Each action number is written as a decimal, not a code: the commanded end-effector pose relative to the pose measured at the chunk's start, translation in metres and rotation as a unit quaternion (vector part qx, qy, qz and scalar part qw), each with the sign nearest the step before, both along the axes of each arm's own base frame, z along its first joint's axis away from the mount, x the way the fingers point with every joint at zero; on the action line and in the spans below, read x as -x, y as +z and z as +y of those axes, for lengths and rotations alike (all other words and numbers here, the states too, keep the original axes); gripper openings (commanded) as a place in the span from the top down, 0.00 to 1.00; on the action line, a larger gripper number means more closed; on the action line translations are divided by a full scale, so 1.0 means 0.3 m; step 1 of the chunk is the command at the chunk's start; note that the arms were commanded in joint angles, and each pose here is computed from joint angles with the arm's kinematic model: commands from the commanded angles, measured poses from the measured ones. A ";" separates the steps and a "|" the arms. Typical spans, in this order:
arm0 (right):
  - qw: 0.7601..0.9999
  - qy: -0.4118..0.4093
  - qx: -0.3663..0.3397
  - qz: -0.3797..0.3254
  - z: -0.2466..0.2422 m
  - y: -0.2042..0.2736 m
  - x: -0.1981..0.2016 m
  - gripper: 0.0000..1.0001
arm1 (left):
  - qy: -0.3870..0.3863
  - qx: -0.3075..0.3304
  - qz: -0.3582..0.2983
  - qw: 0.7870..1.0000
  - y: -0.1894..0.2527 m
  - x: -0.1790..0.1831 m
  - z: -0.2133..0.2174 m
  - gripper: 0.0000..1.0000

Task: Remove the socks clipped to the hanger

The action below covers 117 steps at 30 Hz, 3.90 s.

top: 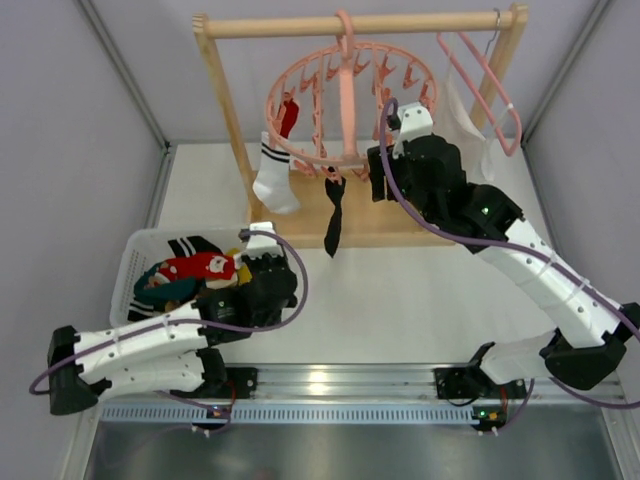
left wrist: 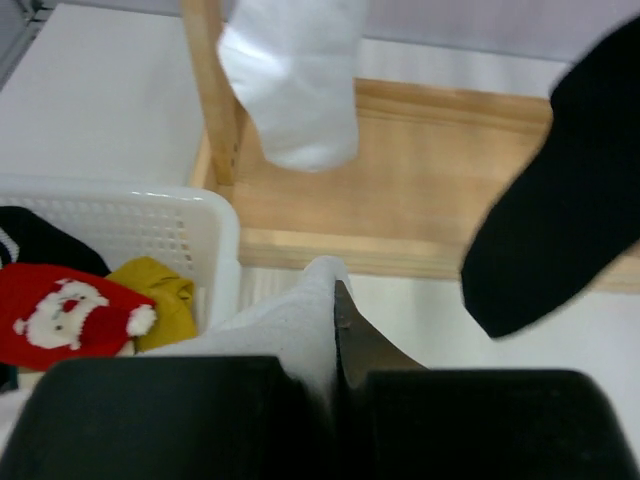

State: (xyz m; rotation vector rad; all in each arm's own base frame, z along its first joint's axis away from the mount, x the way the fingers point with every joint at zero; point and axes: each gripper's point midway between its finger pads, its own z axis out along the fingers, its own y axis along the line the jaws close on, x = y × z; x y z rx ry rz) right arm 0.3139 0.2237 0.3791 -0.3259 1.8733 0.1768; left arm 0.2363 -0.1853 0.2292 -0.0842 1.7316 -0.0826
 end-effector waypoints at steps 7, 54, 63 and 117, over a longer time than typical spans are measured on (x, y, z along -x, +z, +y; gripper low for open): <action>0.995 0.044 -0.090 -0.022 -0.038 0.049 0.119 0.19 | 0.097 0.046 0.080 0.991 0.062 -0.067 0.319 1.00; 0.969 0.136 -0.202 -0.031 -0.117 -0.070 0.378 0.01 | -0.196 0.159 -0.088 0.964 0.234 -0.114 -0.037 0.02; 0.959 0.175 -0.220 -0.032 -0.064 -0.038 0.394 0.01 | -0.189 0.082 -0.143 0.968 0.135 -0.205 -0.072 0.02; 0.978 0.173 -0.111 -0.031 0.048 0.207 0.283 0.40 | -0.131 -0.103 -0.104 0.981 0.000 -0.143 -0.770 1.00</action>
